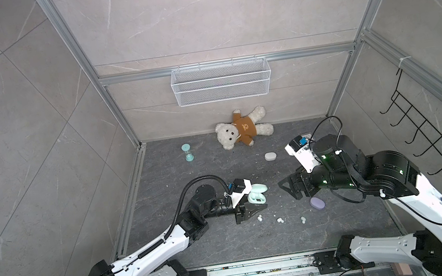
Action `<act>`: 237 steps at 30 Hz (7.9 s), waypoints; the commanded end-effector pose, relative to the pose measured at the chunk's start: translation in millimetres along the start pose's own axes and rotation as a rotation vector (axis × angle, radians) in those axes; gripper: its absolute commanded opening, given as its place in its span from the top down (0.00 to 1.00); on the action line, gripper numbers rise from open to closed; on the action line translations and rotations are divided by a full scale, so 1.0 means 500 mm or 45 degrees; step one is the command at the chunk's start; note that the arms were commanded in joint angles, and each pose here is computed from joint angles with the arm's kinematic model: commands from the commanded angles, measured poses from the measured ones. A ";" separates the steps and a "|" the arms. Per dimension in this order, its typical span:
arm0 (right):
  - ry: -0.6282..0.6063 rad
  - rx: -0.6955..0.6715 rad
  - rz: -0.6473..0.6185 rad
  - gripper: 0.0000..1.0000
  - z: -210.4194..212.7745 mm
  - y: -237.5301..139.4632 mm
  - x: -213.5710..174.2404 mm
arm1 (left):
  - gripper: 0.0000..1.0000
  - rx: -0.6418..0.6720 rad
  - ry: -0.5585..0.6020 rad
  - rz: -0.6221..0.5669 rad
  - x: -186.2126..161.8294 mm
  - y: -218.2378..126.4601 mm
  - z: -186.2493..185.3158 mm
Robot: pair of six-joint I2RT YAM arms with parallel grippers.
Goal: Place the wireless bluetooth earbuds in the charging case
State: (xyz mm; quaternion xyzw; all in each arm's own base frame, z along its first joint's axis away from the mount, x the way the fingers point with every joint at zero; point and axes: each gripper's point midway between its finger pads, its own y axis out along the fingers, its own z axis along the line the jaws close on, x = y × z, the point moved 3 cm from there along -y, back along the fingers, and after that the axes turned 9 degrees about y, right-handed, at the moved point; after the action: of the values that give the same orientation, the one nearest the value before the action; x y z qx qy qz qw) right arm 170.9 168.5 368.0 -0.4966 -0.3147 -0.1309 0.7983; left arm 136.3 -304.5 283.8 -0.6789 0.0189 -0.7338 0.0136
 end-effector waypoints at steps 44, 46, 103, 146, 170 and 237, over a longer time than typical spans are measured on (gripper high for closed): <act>1.120 -0.344 0.481 0.11 -0.323 0.392 -0.405 | 0.69 0.062 0.033 -0.147 0.051 -0.028 -0.009; 1.125 -0.335 0.485 0.12 -0.322 0.393 -0.408 | 0.69 0.062 0.036 -0.149 0.052 -0.028 -0.010; 0.837 -0.428 0.676 0.34 -0.303 0.337 -0.364 | 0.69 0.087 0.041 -0.150 0.056 -0.034 -0.008; 0.656 -0.521 0.822 0.63 -0.277 0.409 -0.401 | 0.69 0.094 0.044 -0.141 0.059 -0.038 -0.010; 0.725 -0.589 0.780 0.70 -0.292 0.415 -0.412 | 0.69 0.096 0.045 -0.142 0.061 -0.041 -0.011; 0.694 0.036 0.185 0.86 -0.092 0.180 -0.060 | 0.69 0.047 0.109 -0.235 0.117 0.003 0.020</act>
State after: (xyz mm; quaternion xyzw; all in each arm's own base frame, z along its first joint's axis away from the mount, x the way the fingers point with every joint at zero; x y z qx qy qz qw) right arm 221.2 163.8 246.7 -0.4805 -0.0427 -0.2065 0.8513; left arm 146.2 -305.9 308.4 -0.6753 -0.0329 -0.7367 0.0068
